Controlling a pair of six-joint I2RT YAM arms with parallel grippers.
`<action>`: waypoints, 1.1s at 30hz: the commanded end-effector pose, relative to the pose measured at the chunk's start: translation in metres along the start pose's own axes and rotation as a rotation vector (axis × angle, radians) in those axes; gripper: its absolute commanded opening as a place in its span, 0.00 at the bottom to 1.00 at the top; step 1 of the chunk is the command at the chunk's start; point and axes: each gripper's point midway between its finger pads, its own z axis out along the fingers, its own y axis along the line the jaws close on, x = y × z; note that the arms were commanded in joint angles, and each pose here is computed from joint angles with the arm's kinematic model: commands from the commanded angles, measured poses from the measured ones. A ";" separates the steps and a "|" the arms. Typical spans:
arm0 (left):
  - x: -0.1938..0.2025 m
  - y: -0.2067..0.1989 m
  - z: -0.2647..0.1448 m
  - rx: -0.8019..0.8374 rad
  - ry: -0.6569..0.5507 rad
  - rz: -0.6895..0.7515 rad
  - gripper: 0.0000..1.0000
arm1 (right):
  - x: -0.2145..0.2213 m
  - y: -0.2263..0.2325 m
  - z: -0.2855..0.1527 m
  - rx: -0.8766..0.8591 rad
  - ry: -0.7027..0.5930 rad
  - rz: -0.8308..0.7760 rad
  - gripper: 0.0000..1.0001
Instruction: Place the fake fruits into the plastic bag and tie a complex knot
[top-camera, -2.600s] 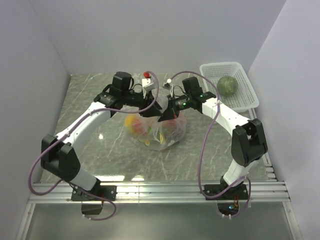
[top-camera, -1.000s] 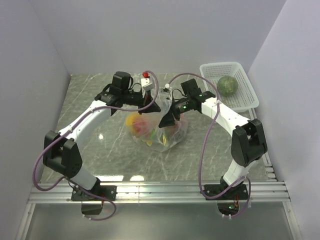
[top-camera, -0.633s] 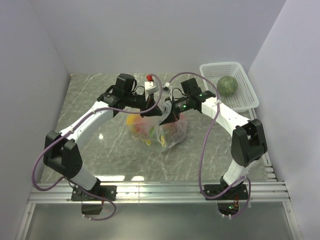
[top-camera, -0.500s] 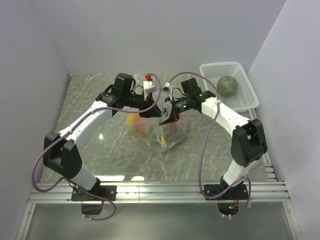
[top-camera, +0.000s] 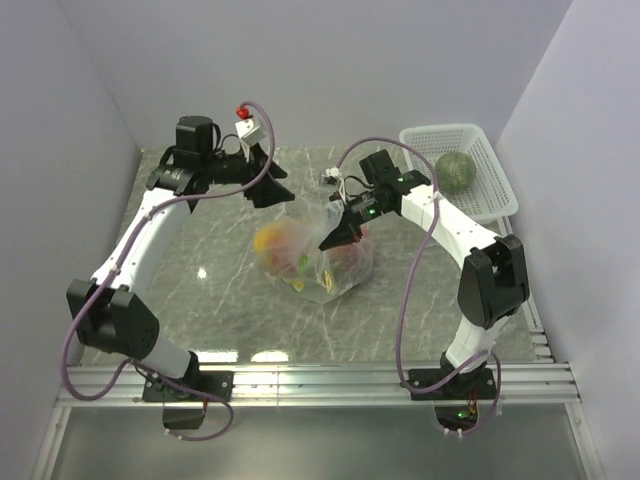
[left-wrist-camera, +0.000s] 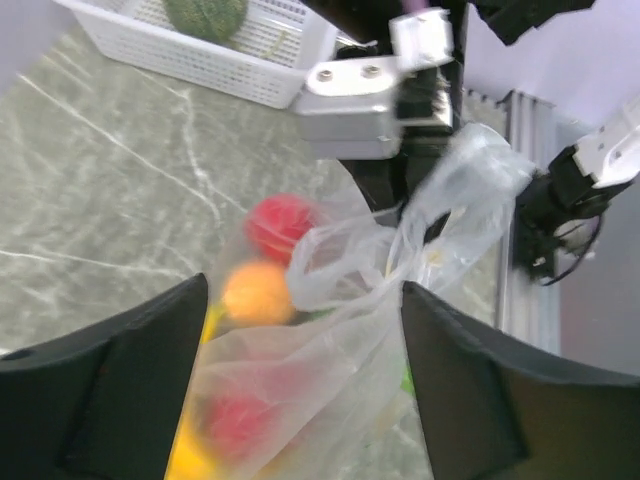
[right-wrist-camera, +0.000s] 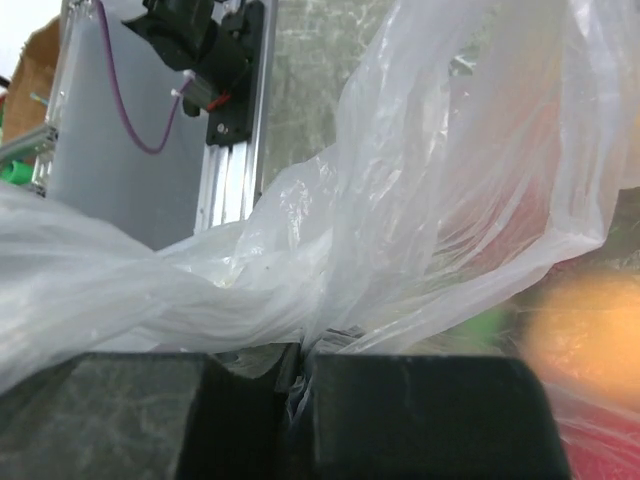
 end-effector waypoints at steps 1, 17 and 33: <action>0.002 0.000 0.011 0.073 -0.001 -0.102 0.86 | -0.003 0.009 -0.002 -0.023 0.017 -0.071 0.00; 0.041 -0.020 0.038 0.174 0.083 -0.452 0.85 | -0.002 0.001 0.001 0.045 0.055 -0.130 0.00; 0.053 -0.020 0.032 0.154 0.099 -0.540 0.59 | 0.001 -0.006 -0.002 0.103 0.068 -0.158 0.00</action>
